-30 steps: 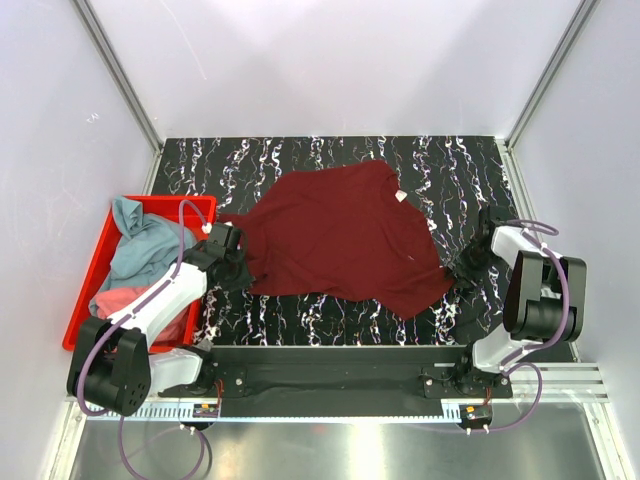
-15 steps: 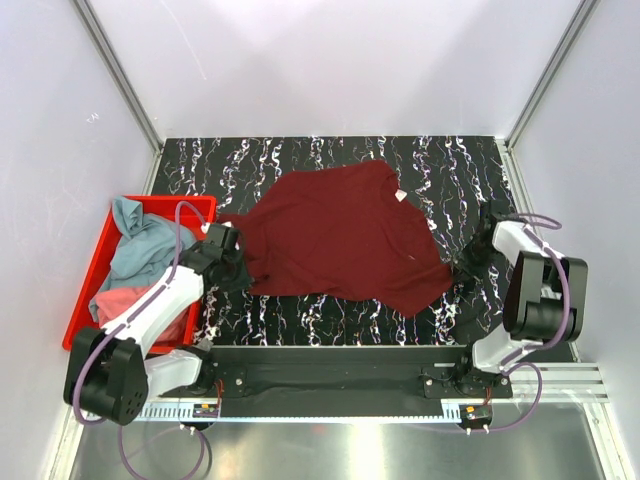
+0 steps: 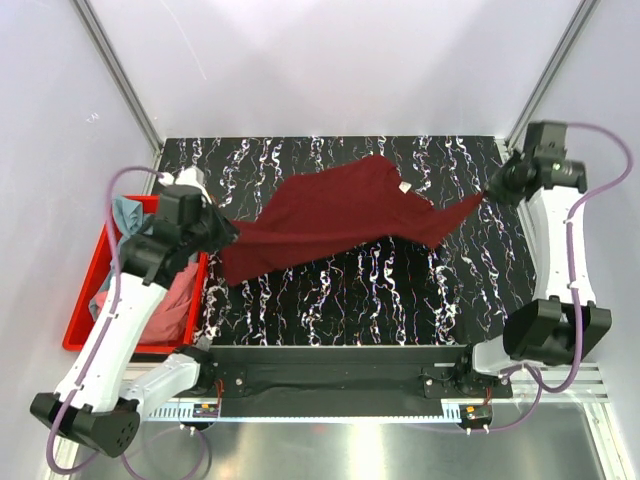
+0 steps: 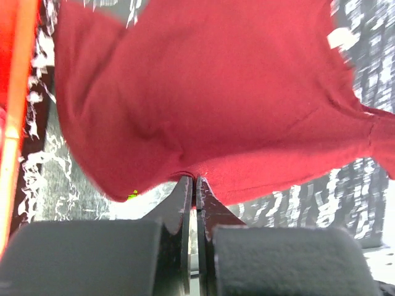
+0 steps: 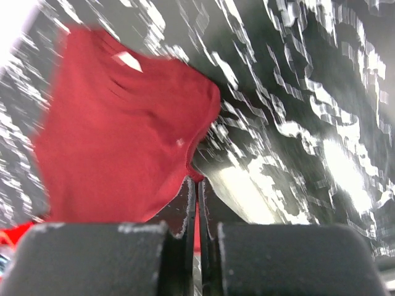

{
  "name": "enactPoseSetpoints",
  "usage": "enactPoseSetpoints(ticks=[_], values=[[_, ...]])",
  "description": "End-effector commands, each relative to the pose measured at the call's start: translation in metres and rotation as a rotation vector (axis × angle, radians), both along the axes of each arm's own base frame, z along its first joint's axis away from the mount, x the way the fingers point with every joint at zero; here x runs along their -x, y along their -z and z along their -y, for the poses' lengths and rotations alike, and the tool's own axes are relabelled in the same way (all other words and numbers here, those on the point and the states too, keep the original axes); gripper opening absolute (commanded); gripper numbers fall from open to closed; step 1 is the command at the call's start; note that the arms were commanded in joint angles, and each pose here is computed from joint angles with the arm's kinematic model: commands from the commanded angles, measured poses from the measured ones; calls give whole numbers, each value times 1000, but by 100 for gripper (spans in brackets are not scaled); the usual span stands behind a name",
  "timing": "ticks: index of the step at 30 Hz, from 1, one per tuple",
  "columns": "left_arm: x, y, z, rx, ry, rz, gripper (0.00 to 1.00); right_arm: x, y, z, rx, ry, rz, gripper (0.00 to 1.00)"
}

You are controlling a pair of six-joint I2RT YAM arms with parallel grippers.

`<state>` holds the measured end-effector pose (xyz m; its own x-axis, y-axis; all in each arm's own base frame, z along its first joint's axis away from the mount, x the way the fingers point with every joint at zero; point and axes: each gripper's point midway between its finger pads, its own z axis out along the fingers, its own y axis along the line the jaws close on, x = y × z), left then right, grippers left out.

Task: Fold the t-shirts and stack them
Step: Flatten the tshirt out

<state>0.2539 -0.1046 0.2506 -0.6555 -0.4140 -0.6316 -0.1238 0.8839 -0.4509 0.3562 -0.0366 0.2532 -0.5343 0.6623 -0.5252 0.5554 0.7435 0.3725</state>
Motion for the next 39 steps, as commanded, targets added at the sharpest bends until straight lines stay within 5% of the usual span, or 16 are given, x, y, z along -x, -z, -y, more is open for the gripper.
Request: enactPoseSetpoints(ticks=[1, 9, 14, 20, 27, 33, 36, 39], values=[[-3, -49, -16, -24, -71, 79, 0, -19, -60, 20, 60, 38, 111, 0], [-5, -170, -45, -61, -171, 350, 0, -36, -177, 15, 16, 49, 395, 0], [6, -243, -65, -72, -238, 555, 0, -10, -275, 7, 46, 38, 674, 0], [27, -315, -62, 4, -189, 800, 0, 49, -366, -4, 96, 47, 998, 0], [88, -376, -41, 34, 43, 1089, 0, 182, -458, -9, 350, 109, 1356, 0], [142, -398, -59, 19, 31, 1224, 0, 282, -500, -26, 449, 135, 1597, 0], [151, -402, -64, 14, 18, 1260, 0, 296, -504, -30, 446, 135, 1635, 0], [133, -391, -60, -13, 20, 1236, 0, 270, -492, -26, 423, 123, 1585, 0]])
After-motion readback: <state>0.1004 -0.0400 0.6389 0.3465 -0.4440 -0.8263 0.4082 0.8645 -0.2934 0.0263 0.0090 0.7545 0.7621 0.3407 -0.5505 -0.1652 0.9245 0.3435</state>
